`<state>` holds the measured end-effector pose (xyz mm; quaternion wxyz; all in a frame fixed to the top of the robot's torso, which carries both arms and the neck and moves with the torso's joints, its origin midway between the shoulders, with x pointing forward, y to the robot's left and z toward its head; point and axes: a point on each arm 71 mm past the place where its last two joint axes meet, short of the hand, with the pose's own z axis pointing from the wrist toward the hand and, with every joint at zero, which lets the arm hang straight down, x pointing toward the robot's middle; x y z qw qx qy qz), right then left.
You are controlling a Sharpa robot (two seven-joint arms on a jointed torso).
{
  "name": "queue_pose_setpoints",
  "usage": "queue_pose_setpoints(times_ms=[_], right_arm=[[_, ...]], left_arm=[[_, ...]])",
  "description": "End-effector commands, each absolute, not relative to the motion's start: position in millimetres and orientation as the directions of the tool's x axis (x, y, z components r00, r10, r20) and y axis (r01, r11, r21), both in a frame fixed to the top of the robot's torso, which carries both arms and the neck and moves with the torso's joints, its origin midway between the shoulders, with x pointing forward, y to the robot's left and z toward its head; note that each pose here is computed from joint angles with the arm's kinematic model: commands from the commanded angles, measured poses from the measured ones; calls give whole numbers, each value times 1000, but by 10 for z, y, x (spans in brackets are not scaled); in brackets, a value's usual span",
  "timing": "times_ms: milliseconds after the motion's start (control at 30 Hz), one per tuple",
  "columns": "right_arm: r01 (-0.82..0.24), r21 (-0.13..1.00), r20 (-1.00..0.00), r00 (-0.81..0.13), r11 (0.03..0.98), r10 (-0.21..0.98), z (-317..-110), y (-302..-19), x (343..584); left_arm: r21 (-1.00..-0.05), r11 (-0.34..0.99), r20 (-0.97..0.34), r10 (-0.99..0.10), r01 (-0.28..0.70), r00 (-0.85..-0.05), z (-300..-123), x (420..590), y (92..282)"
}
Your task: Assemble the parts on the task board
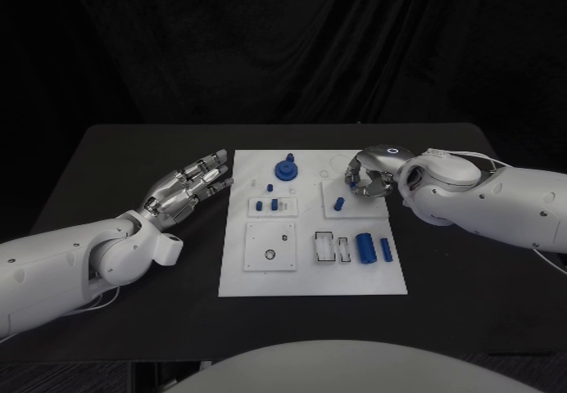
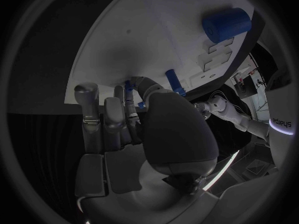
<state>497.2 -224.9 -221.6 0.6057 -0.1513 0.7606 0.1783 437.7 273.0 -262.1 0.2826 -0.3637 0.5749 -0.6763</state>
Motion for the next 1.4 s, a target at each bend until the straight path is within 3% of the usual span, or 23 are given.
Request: queue_pose_setpoints(times_ms=[33, 867, 1400], right_arm=[[-454, 88, -973, -230, 887, -22, -2239, -2246, 4964], [-453, 94, -981, -194, 886, 5, -2188, -2274, 4948], [-462, 71, -992, -122, 884, 15, -1793, -2241, 5032]], left_arm=[[-957, -281, 185, -790, 77, -584, -2520, 4369, 2734], [-962, -268, 192, -787, 45, -586, -2583, 4368, 2738], [-964, -263, 193, -786, 35, -587, -2599, 4368, 2733]])
